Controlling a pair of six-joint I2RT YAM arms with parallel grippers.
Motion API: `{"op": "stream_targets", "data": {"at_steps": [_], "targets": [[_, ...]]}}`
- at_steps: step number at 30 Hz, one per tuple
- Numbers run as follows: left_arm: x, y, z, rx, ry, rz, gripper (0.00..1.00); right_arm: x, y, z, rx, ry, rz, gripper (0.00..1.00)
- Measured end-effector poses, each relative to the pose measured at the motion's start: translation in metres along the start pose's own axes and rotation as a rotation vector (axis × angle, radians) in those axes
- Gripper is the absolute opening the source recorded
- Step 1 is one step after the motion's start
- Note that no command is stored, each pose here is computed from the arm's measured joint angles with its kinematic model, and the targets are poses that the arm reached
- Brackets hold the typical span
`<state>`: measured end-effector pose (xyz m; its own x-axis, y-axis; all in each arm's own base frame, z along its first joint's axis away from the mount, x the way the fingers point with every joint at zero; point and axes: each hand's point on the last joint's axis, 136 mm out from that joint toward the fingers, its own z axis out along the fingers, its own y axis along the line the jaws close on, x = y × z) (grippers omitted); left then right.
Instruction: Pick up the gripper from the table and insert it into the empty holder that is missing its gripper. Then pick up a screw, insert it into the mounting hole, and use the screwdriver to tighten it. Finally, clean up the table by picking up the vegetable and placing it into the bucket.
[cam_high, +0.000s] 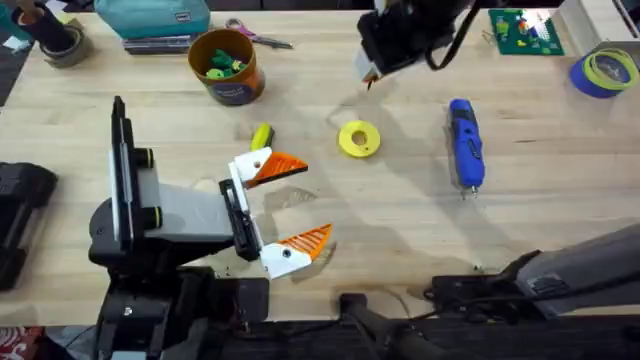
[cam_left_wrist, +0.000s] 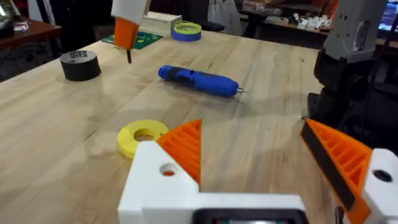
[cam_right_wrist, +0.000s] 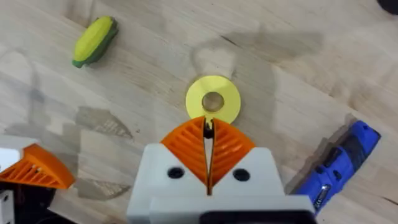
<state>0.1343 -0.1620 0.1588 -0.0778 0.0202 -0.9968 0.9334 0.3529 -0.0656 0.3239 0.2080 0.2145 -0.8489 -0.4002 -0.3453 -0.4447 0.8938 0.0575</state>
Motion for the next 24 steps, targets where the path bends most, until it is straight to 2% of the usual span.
{"op": "stream_targets", "data": {"at_steps": [9, 16, 23, 24], "targets": [[0.0, 0.0, 0.0, 0.0, 0.0, 0.0, 0.986, -0.011, 0.002, -0.04, -0.004, -0.045, -0.023, 0.006], [0.0, 0.0, 0.0, 0.0, 0.0, 0.0, 0.986, -0.014, 0.005, -0.048, -0.009, -0.064, -0.046, 0.006], [0.0, 0.0, 0.0, 0.0, 0.0, 0.0, 0.986, -0.014, 0.029, -0.049, -0.033, -0.075, -0.125, 0.006], [0.0, 0.0, 0.0, 0.0, 0.0, 0.0, 0.986, -0.012, 0.044, -0.049, -0.048, -0.079, -0.163, 0.006]]}}
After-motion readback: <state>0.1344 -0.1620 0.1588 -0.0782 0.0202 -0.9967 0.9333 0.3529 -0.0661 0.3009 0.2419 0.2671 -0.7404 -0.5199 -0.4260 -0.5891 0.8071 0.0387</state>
